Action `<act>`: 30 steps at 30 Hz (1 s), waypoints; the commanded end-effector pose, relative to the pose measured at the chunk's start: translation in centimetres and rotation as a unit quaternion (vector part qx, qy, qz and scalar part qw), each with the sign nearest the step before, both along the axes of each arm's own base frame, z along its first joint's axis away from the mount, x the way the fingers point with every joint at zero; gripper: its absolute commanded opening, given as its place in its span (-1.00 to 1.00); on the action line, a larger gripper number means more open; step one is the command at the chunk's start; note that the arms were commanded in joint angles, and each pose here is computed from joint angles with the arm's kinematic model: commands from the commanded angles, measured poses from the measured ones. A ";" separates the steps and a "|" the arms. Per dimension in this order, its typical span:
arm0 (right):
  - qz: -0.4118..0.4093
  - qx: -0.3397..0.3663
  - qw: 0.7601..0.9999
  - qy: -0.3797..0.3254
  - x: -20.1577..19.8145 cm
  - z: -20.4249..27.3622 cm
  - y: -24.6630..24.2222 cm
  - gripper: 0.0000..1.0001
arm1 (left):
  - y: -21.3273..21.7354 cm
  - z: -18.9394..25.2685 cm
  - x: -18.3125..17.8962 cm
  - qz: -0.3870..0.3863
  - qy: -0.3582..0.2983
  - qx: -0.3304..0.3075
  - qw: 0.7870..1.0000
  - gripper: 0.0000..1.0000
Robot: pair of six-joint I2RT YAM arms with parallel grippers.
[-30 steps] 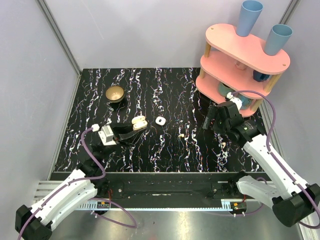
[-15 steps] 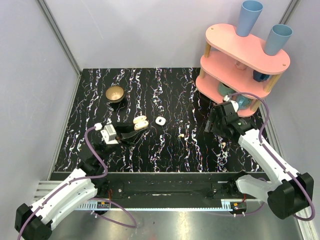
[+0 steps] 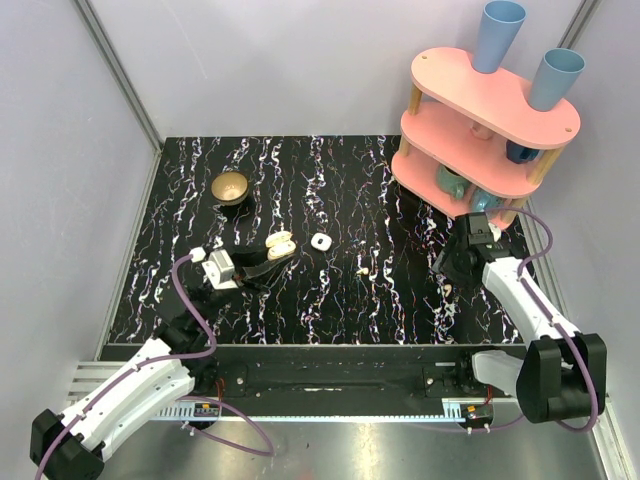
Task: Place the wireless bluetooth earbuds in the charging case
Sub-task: Pick up the right earbud from the corner of the board.
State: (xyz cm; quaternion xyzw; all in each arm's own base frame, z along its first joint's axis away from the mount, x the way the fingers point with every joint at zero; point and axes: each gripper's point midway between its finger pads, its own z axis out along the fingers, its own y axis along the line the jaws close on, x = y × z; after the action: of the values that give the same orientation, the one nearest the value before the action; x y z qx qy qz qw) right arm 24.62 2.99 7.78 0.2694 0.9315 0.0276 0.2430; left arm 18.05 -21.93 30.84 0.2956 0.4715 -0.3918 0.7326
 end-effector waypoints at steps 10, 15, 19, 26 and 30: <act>-0.026 -0.029 0.999 0.012 1.9 -1.6 -1.3 0.08 | 0.9 1.7 0.1 0.026 -0.031 -0.015 0.999 -1.00; -0.038 -0.037 0.998 0.017 1.8 -2.1 -1.6 0.16 | 0.9 1.5 0.1 0.024 -0.030 -0.014 0.999 -1.00; -0.044 -0.041 0.998 0.031 2.0 -2.8 -2.1 0.16 | 1.0 1.7 0.1 0.029 -0.034 -0.013 0.999 -1.00; -0.057 -0.024 0.998 0.028 1.5 -3.4 -1.8 0.22 | 1.3 1.6 0.2 0.040 -0.038 -0.006 0.998 -1.00; -0.067 -0.030 0.997 0.011 1.5 -2.6 -2.2 0.32 | 1.4 1.9 0.1 0.039 -0.043 -0.008 0.998 -1.00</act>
State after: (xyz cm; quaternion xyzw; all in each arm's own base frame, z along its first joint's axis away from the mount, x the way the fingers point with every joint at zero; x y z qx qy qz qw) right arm 25.37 1.45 3.95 0.3051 0.9296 -0.0186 0.2057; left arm 18.16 -21.10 31.13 0.2953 0.4677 -0.3652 0.7488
